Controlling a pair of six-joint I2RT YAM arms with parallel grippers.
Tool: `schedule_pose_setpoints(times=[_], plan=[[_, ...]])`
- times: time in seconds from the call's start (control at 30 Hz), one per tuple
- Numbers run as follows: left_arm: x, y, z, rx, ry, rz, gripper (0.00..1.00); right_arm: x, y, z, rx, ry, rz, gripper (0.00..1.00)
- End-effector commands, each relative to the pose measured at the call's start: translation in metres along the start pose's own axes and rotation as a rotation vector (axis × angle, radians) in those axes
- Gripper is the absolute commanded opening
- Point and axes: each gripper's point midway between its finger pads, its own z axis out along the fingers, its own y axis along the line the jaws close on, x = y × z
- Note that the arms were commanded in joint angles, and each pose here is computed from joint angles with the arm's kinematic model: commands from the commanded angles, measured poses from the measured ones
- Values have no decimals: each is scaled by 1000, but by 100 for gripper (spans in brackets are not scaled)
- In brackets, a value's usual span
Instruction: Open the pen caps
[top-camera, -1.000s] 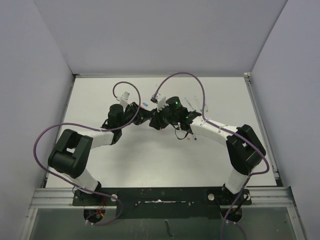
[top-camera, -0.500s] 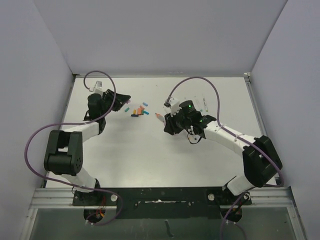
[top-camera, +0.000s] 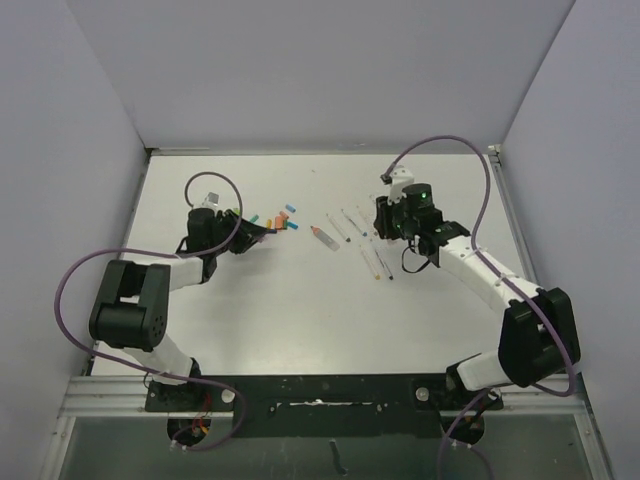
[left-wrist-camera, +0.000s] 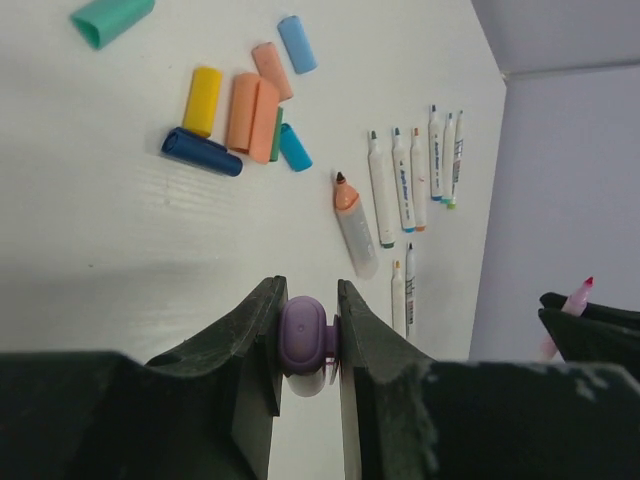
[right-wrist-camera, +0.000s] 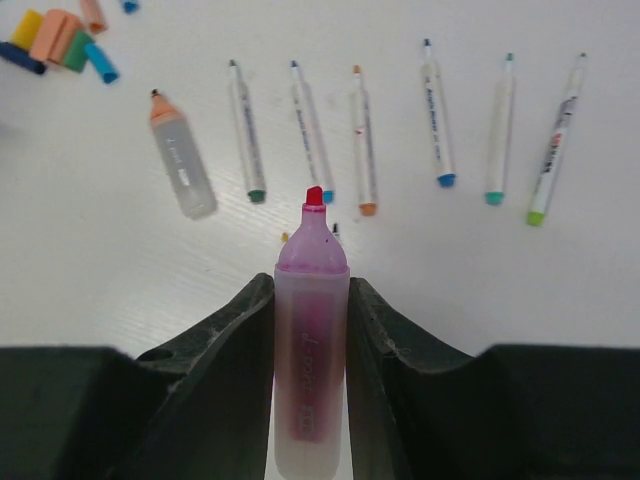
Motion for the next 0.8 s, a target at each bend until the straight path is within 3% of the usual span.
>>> schedule_pose_setpoints(times=[0.0,0.27,0.47,0.77], plan=[[12,13,3,-22,46,16,0,-15,-37,-2,114,-64,32,0],[19,39,11,-91,60,-15,0,9,-66,8,162,0,82,0],[20,48,16,-108,63,-36,12,31,-71,21,152,68,110,0],[18,56,16,-119,68,-61,19,57,-79,40,166,141,123,0]])
